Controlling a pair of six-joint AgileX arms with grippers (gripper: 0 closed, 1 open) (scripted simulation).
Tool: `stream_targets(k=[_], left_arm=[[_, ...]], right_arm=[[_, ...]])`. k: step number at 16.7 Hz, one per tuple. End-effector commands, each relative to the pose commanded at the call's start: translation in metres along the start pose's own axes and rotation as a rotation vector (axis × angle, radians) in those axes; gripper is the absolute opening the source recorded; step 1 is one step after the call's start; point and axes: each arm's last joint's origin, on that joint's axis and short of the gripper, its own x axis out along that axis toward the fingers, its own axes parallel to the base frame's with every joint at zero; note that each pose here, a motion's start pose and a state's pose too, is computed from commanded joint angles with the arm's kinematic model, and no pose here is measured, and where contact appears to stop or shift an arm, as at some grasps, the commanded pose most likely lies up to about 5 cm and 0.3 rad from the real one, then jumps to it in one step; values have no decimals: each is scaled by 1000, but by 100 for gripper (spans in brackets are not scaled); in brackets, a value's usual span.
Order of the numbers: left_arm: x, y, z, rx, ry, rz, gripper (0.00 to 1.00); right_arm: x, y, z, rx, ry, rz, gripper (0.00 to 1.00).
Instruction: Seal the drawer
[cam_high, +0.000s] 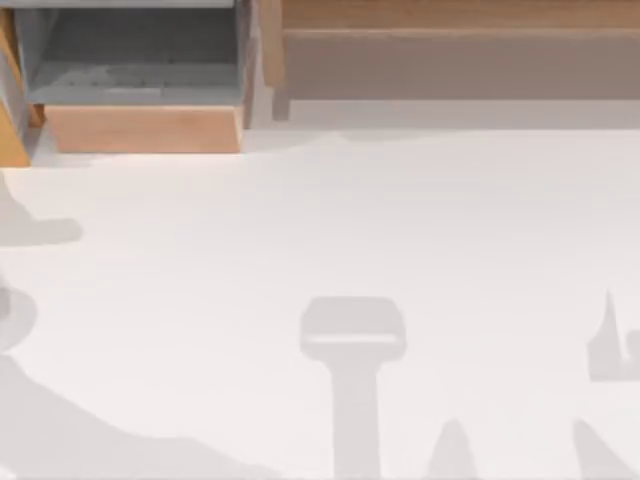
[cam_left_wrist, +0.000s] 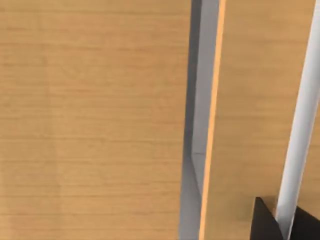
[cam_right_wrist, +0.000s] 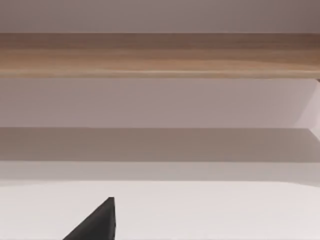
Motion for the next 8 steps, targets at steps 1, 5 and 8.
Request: stream_targets(k=[1, 5, 8], left_arm=[[5, -2, 0, -3, 0, -7, 0], [42, 5, -1, 14, -2, 17, 0], [59, 5, 1, 6, -2, 11, 0]], right_arm=[[0, 0, 0, 0, 0, 0, 100], [0, 0, 0, 0, 0, 0, 100], [0, 0, 0, 0, 0, 0, 100]])
